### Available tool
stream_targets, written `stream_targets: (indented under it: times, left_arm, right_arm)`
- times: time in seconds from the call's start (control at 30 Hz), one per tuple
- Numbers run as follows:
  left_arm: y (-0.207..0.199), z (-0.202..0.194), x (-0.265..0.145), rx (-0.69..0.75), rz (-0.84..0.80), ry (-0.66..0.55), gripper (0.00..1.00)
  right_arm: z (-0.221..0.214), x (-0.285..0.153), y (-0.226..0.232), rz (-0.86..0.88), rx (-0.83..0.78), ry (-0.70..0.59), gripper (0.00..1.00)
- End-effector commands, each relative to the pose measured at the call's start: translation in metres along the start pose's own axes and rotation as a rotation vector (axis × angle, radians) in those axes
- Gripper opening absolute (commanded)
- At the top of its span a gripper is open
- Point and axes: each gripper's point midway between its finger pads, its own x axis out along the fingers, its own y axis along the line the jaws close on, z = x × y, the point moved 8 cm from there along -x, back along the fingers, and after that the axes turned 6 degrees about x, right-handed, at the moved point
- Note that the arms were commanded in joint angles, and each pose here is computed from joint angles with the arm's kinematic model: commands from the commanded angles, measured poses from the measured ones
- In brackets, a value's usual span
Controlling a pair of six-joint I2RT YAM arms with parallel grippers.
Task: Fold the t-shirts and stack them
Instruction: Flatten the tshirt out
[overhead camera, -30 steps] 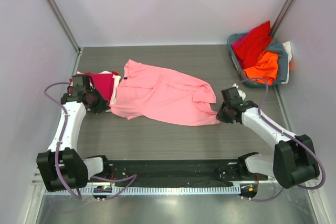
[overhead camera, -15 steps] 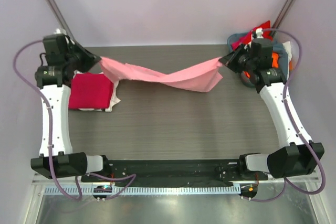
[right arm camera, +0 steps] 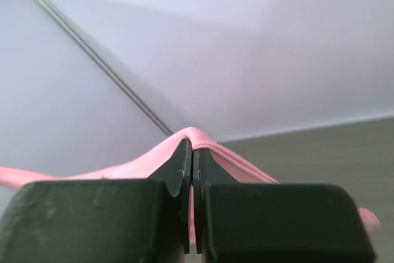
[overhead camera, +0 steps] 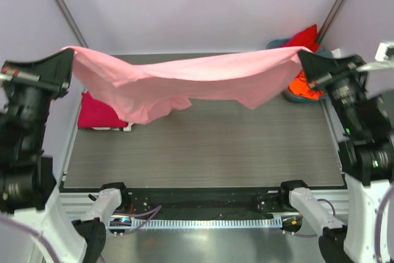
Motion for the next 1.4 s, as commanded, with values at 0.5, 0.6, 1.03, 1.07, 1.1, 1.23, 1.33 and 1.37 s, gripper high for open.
stream_targets:
  times: [0.5,0.6,1.03,1.07,1.1,1.23,1.33,1.37]
  left_arm:
    - [0.1,-0.101,0.096,-0.2,0.224,0.309,0.0]
    - [0.117,-0.123,0.118,-0.202,0.251,0.331,0.0]
    - [0.07,-0.029,0.269,-0.21,0.039,0.082,0.0]
    - [0.066,-0.026,0.274,-0.238,-0.017,0.072,0.0]
    - [0.068,-0.026,0.285,-0.261,-0.087,0.041,0.0]
    - [0.09,-0.044,0.3,-0.237,-0.067,0.037,0.0]
    - [0.111,-0.066,0.301,-0.202,-0.019,0.098,0.0]
    - [0.114,-0.074,0.299,-0.198,-0.018,0.124,0.0]
  right_arm:
    - [-0.038,0.035,-0.082,-0.333,0.124,-0.092,0.01]
    - [-0.058,0.056,-0.104,-0.364,0.157,-0.038,0.01]
    - [0.005,0.203,-0.092,-0.183,0.234,-0.045,0.01]
    - [0.008,0.211,-0.093,-0.167,0.248,-0.039,0.01]
    - [0.01,0.224,-0.09,-0.132,0.273,-0.023,0.01]
    - [0.009,0.243,-0.132,-0.167,0.316,0.02,0.01]
    - [-0.016,0.243,-0.176,-0.248,0.355,0.093,0.01]
    - [-0.022,0.24,-0.189,-0.279,0.366,0.105,0.01]
